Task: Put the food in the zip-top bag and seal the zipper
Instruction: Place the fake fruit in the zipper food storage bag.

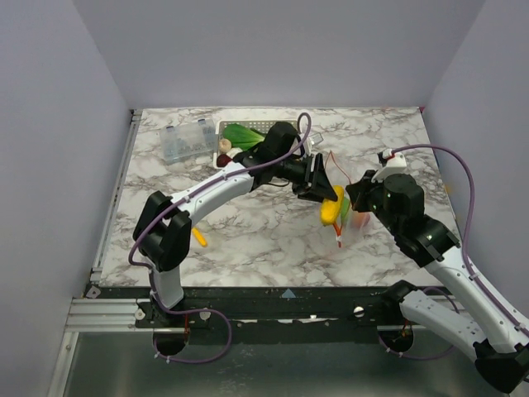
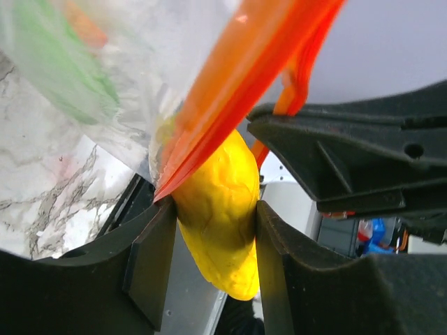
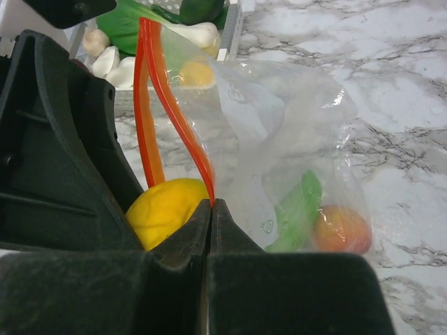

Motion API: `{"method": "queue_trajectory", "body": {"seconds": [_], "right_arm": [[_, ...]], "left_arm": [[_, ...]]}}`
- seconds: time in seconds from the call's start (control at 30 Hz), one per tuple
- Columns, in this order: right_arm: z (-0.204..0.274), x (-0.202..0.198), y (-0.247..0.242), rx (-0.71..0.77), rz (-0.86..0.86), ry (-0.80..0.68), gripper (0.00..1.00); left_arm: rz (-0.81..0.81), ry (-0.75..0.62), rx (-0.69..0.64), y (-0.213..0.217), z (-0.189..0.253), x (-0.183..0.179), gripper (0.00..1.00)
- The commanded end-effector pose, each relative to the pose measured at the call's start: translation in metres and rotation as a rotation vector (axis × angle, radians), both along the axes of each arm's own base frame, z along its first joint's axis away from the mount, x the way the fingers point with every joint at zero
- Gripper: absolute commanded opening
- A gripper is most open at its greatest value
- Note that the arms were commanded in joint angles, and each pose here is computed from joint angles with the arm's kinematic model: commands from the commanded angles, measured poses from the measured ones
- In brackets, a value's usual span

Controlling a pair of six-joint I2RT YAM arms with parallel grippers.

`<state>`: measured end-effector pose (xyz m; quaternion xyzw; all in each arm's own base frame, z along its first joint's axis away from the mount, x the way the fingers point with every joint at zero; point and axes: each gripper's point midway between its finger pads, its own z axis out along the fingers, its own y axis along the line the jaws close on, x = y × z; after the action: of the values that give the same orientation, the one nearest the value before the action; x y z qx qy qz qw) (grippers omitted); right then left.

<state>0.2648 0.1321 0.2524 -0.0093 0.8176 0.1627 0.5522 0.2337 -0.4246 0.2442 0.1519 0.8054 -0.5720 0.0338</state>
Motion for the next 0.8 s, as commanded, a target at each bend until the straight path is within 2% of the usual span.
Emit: {"method": "queue_trajectory", "body": {"seconds": [0.0,0.07,0.13,0.23,0.37,0.47,0.57,0.63,0.77], "right_arm": [[0.01,-0.002,0.008,0.012,0.05,-0.031,0.01],[0.01,-0.002,0.009,0.015,0.052,-0.03,0.01],[0.011,-0.003,0.011,0.021,0.063,-0.032,0.01],[0.012,-0.004,0.012,0.027,0.073,-0.036,0.01],[0.009,-0.005,0.012,0.03,0.068,-0.025,0.01],[0.011,-0.005,0.012,0.038,0.067,-0.032,0.01],[0.01,-0.004,0.01,0.037,0.055,-0.03,0.01],[0.007,-0.003,0.008,0.031,0.038,-0.02,0.01],[0.007,-0.002,0.007,0.031,0.029,-0.02,0.01]], "left_arm": [[0.203,0.116,0.05,-0.004,0.0,0.02,0.15],[0.284,0.169,0.02,-0.006,0.002,0.027,0.15],[0.333,0.159,0.008,-0.009,0.006,0.036,0.17],[0.361,0.071,-0.008,-0.015,0.016,0.052,0.29],[0.409,-0.052,0.052,-0.014,0.02,0.07,0.41],[0.419,-0.105,0.047,-0.016,0.024,0.075,0.66],[0.414,-0.129,0.057,-0.017,0.026,0.074,0.82],[0.412,-0.154,0.076,-0.016,0.028,0.072,0.88],[0.411,-0.175,0.077,-0.011,0.034,0.07,0.89]]}}
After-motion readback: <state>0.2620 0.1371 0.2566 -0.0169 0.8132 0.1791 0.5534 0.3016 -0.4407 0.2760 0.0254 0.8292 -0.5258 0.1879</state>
